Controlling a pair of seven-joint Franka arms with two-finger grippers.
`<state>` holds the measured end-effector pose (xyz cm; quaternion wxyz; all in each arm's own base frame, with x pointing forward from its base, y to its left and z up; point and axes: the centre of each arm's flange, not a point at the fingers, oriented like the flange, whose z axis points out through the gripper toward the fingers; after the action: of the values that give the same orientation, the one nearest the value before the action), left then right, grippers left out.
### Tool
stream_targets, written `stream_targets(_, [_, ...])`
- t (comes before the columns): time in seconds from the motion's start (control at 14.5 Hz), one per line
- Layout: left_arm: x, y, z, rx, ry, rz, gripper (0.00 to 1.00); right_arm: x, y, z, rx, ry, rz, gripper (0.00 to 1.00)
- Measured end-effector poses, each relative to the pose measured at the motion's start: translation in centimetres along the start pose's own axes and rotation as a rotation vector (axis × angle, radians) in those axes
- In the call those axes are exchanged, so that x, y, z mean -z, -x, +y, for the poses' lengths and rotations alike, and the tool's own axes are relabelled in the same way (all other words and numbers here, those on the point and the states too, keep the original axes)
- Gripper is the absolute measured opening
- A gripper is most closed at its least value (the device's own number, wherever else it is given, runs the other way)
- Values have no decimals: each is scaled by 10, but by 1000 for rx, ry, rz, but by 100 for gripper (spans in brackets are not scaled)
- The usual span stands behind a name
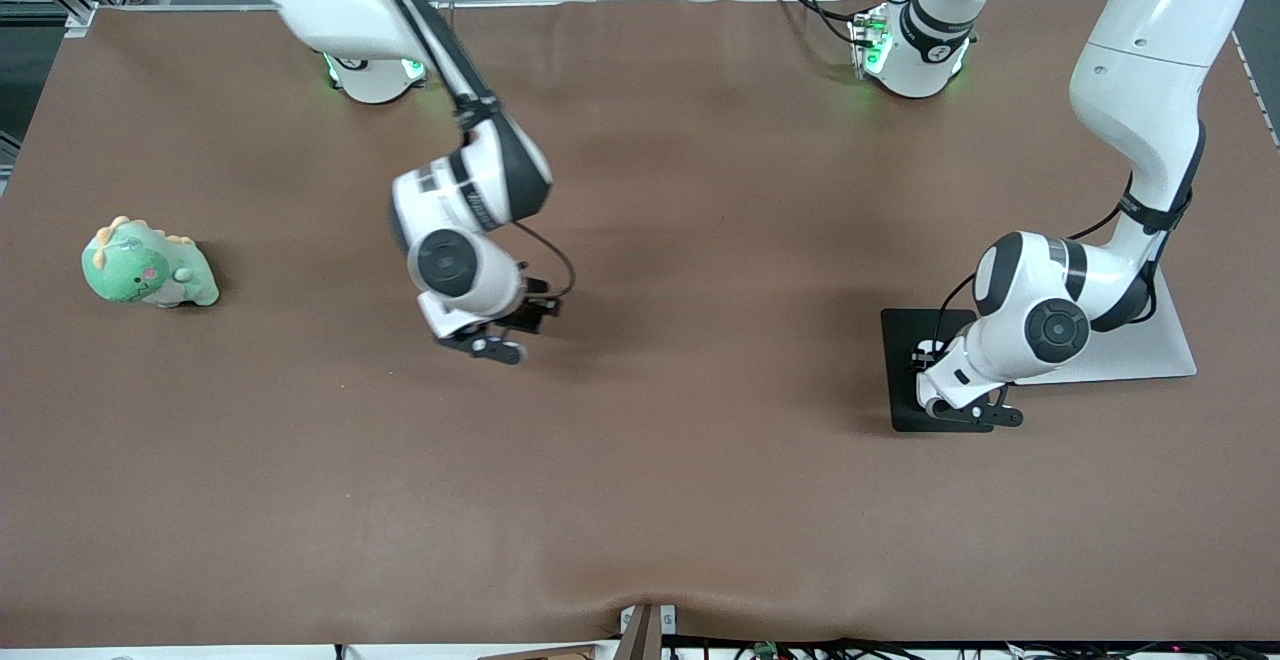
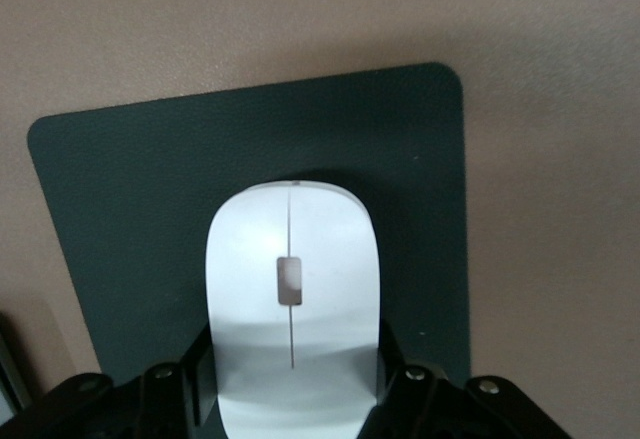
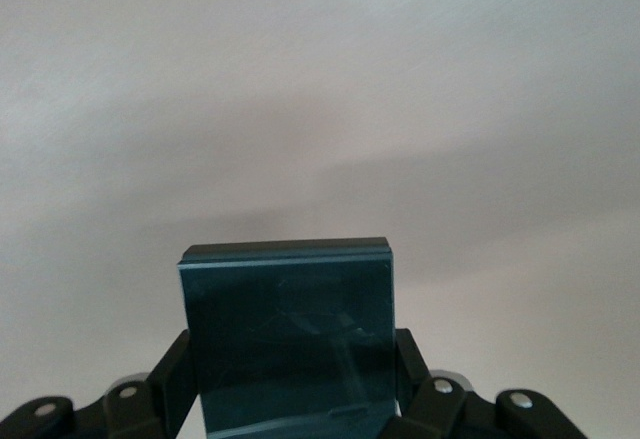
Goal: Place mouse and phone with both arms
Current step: 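Lower the mouse onto the pad while the right gripper carries the phone, then open the left gripper and lift away while the right gripper lowers the phone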
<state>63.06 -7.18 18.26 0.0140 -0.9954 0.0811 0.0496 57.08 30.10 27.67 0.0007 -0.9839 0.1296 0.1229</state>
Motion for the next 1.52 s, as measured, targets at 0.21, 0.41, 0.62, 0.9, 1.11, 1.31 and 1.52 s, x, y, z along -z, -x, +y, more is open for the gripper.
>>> stream_targets(0.21, [-1, -3, -3, -7, -10, 5, 61, 9, -19, 58, 15, -10, -38, 80])
stream_targets(0.41, [1, -5, -7, 1, -10, 11, 74, 1, -19, 93, 30, -7, -71, 80])
stream_targets(0.62, [3, -7, -8, 2, -10, 16, 100, -12, -20, 128, 50, 26, -88, 80])
stream_targets(0.9, [29, -13, -10, 6, -22, 52, 100, -16, -29, 184, 95, 31, -96, 80])
stream_targets(1.11, [65, -12, -10, 6, -42, 66, 100, -18, -32, 222, 111, 8, -95, 80])
stream_targets(1.31, [111, -7, -11, 8, -69, 86, 100, -21, -33, 248, 136, 37, -90, 80])
stream_targets(1.52, [152, 2, -12, 16, -96, 102, 100, -33, -36, 280, 183, 33, -63, 80])
